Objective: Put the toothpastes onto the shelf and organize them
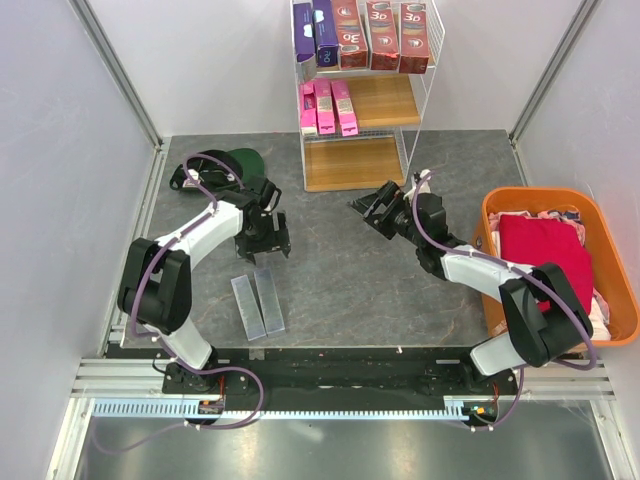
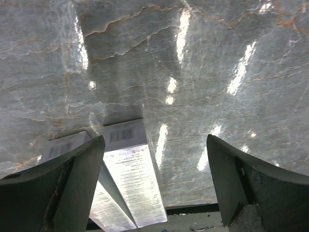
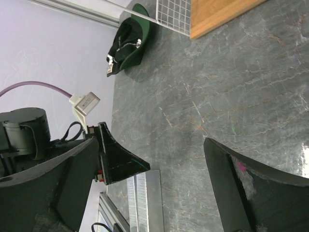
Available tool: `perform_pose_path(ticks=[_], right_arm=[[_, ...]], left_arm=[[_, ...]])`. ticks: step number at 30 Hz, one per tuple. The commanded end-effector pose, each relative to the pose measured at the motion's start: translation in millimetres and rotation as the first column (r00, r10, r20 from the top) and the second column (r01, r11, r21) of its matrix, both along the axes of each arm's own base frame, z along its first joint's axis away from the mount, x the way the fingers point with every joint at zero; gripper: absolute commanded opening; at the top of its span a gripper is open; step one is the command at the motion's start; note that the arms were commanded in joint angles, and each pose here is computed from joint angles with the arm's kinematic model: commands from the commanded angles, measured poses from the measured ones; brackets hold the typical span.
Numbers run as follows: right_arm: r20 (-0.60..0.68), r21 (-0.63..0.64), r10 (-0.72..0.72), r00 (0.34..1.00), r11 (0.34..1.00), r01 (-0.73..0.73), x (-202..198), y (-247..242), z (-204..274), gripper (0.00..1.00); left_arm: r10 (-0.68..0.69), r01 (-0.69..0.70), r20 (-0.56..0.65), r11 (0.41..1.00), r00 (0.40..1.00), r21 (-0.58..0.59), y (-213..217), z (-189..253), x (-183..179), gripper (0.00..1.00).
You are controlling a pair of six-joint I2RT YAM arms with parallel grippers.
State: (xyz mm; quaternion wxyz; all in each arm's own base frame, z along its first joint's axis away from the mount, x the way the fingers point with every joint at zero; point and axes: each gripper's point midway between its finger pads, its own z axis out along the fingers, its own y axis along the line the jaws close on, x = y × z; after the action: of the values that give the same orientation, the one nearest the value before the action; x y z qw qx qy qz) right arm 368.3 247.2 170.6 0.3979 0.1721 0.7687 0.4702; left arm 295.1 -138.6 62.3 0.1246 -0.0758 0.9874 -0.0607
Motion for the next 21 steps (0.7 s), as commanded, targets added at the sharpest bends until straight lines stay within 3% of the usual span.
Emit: perform_pose_path(ticks=[1,21], right_arm=[[0.014,0.014,0.015,1.000,1.000,-0.015,-2,2,-3,0.98],[-0.013,0.025,0.029,0.999,0.999,-0.029,0,7,-12,0.98]], left_arm=[[-0.029,0.030,-0.005,0.998,1.000,0.061,11,5,1,0.93],[-0.071,0.092,-0.199,0.991,0.977,0.097,15,-36,-23,0.75]])
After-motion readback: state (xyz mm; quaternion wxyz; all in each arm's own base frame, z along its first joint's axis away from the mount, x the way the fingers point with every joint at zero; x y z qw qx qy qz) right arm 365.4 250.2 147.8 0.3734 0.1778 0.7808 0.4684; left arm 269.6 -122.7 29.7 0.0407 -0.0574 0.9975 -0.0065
